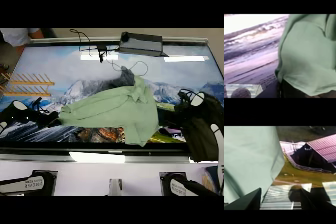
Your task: Fold the shirts.
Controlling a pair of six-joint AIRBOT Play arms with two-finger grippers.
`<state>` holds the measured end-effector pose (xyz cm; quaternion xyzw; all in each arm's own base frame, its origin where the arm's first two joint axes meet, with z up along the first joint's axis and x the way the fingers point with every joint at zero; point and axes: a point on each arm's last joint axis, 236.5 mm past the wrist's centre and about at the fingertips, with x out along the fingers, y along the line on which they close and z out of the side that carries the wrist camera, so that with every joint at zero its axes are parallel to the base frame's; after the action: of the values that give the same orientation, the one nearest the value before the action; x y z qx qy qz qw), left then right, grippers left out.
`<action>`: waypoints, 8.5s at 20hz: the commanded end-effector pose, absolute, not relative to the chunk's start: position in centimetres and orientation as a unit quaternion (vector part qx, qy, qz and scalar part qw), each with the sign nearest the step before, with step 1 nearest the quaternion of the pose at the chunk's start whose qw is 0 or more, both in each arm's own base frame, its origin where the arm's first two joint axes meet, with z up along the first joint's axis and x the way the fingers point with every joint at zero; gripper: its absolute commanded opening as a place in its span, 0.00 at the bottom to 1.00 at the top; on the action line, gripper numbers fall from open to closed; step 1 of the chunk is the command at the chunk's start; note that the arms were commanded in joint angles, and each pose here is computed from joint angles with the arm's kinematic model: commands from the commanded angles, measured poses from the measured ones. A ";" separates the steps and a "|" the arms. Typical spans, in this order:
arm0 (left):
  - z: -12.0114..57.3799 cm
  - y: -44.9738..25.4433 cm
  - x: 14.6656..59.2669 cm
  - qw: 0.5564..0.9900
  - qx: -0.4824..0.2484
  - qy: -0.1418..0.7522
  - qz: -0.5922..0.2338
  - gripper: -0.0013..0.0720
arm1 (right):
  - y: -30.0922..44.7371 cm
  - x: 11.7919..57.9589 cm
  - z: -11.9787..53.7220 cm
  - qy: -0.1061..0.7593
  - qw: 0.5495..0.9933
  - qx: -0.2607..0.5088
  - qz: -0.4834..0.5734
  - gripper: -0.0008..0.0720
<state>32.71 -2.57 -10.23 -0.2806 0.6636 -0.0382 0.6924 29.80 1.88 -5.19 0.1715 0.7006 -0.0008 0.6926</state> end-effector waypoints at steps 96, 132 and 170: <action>-5.3 -2.1 25.3 0.630 -0.311 0.707 -0.087 0.75 | -4.6 37.5 1.2 0.711 0.687 0.142 -0.047 0.57; -9.2 -8.1 23.7 0.676 -0.308 0.663 -0.089 0.07 | 2.3 25.6 -11.7 0.719 0.657 0.227 -0.003 0.41; -3.3 -4.8 46.3 0.736 -0.352 0.571 -0.091 0.93 | 1.8 53.9 -1.6 0.435 0.871 0.226 0.030 0.90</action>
<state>46.43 -3.93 -3.80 -0.3370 0.5637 -0.0757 0.7502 54.63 3.21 -1.77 0.3034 0.4262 0.0320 0.8516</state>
